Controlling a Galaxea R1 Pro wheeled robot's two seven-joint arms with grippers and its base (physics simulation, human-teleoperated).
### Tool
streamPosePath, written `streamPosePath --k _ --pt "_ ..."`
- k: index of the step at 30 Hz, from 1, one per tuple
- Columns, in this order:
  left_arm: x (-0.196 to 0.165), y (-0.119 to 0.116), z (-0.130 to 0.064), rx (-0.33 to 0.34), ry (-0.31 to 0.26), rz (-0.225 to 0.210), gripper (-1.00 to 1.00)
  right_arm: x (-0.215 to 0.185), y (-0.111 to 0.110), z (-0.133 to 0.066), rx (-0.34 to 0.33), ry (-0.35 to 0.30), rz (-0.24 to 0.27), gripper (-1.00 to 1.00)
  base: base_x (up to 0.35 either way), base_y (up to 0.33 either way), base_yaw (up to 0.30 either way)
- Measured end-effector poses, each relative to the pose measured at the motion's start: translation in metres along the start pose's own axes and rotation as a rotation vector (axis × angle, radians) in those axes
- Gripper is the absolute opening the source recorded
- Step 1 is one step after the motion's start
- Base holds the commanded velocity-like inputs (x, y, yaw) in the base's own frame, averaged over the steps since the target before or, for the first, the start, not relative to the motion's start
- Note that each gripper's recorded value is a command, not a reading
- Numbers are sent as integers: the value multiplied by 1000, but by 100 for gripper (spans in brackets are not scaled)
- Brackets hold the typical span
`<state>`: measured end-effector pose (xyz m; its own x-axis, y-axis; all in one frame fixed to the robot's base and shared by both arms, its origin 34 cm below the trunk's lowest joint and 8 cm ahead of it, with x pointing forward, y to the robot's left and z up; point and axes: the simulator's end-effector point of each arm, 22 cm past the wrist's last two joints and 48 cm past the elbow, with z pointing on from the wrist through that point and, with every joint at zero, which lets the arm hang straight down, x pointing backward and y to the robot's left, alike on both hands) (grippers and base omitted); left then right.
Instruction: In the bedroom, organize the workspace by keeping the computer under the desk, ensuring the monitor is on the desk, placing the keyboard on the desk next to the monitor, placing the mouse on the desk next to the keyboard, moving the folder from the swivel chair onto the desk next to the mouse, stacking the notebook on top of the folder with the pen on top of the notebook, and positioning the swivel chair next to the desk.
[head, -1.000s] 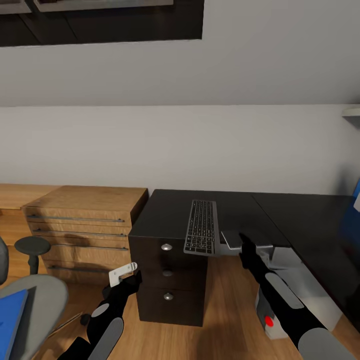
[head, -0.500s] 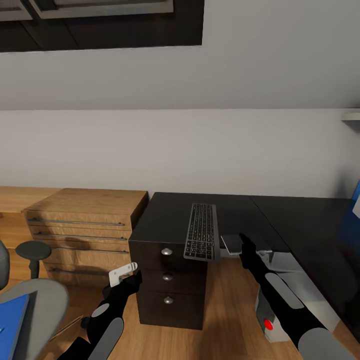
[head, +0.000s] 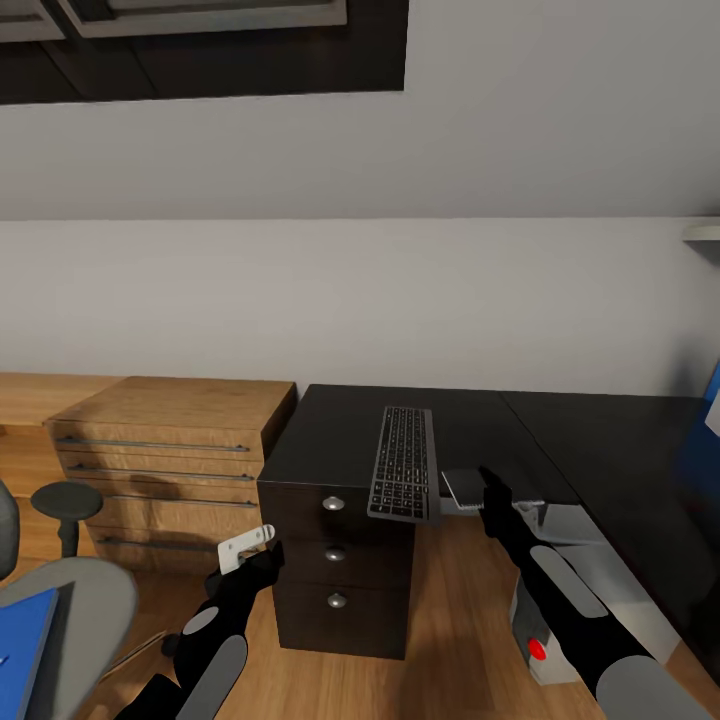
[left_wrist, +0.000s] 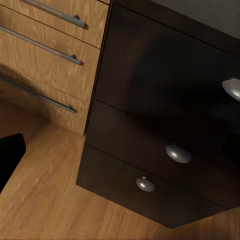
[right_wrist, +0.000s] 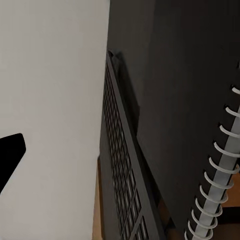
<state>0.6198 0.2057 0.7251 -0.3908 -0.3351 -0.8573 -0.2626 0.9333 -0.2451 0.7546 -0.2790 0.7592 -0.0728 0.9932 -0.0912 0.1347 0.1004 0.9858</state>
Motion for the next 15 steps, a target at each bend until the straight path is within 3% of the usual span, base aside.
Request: streamPosePath --k 15 --pt "0 0 0 -1 -1 1 100 0 -1 0 1 0 0 100 -12 0 0"
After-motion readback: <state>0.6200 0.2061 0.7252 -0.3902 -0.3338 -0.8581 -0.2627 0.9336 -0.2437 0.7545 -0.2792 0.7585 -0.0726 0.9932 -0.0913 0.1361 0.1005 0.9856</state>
